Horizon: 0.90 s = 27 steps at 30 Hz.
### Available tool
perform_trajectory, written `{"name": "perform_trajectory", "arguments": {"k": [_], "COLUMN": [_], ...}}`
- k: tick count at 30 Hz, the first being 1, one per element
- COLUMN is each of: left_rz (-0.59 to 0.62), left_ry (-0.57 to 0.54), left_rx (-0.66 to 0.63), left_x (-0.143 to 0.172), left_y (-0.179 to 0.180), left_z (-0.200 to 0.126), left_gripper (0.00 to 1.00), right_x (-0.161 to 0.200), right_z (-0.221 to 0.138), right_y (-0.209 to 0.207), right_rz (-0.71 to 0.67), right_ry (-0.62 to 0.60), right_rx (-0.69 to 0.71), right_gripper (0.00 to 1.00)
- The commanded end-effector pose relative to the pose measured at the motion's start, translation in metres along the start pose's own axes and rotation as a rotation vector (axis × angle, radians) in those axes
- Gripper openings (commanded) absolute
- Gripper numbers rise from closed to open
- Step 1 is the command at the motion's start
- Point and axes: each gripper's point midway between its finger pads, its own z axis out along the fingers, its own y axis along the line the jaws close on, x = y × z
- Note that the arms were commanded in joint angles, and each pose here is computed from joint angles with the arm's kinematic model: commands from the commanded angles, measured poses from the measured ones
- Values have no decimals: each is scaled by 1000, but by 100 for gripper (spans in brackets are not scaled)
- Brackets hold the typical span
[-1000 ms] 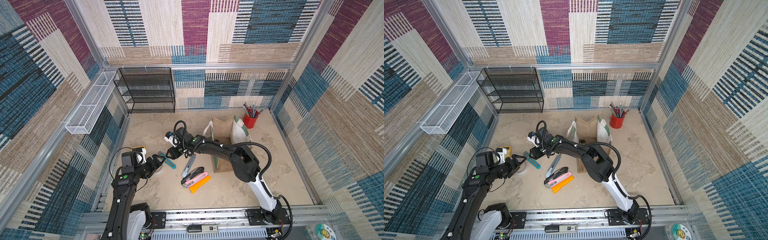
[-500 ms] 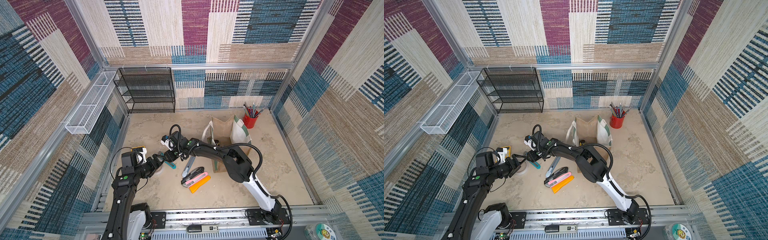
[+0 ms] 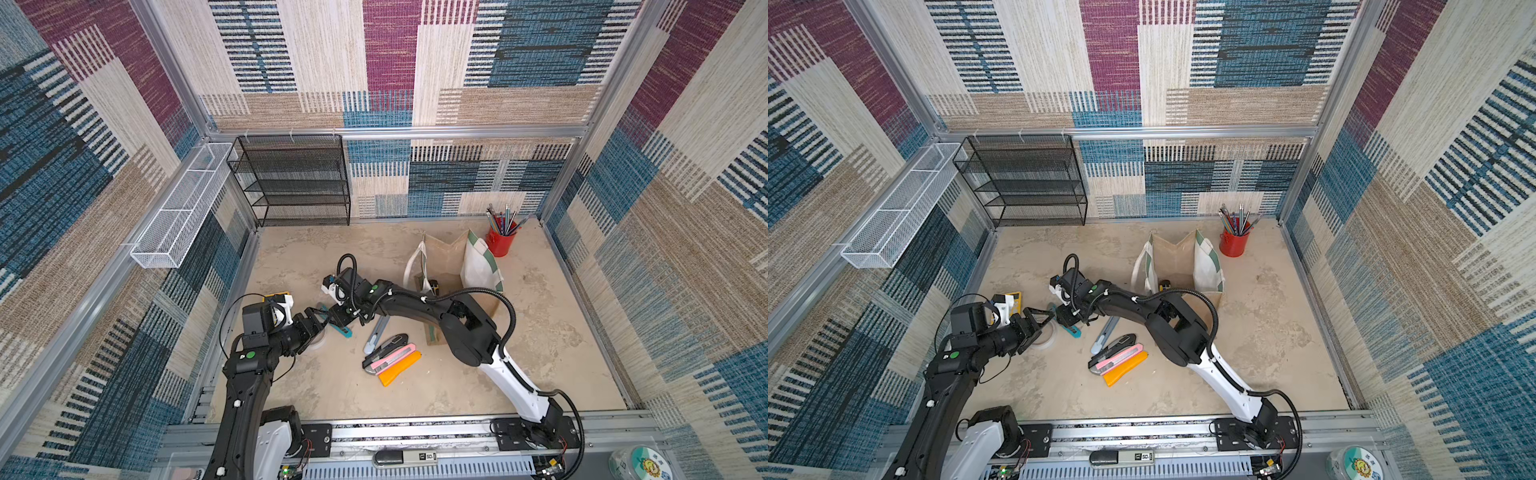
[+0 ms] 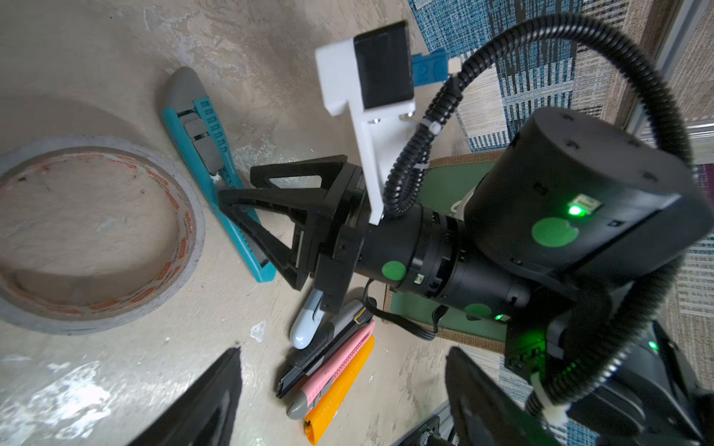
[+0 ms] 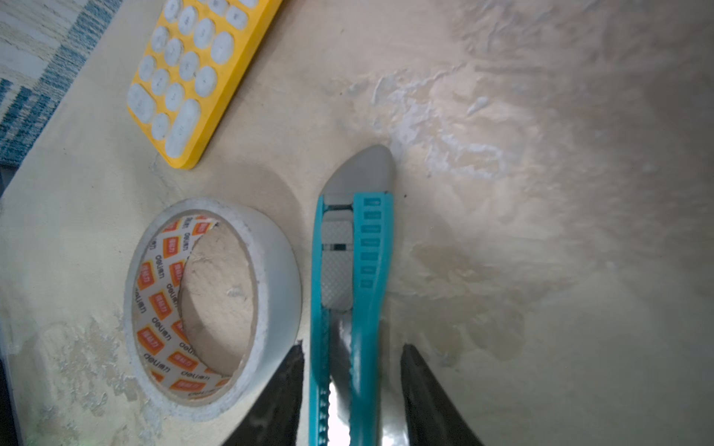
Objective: Place the art knife into the pouch
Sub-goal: Pick up the utility knife at the center of the board.
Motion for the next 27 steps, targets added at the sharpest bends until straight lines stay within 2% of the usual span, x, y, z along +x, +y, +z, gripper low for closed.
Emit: {"name": "perform_trajectory", "arguments": {"k": [1, 7, 17, 27], "left_rz": [23, 18, 16, 11], "left_ry": [-6, -3, -2, 4], "left_rx": [0, -4, -3, 9], "left_x": [-2, -2, -2, -3], "left_y": [-2, -1, -1, -1], "left_z": [-2, -1, 0, 2], "left_gripper": [84, 84, 84, 84], "right_x": [5, 13, 26, 42], "right_z": [4, 3, -1, -9], "right_y": [-9, -32, -61, -70], "right_rz": [-10, 2, -10, -25], "right_ry": [10, 14, 35, 68], "right_rx": [57, 185, 343, 378], "right_gripper": [43, 37, 36, 41]}}
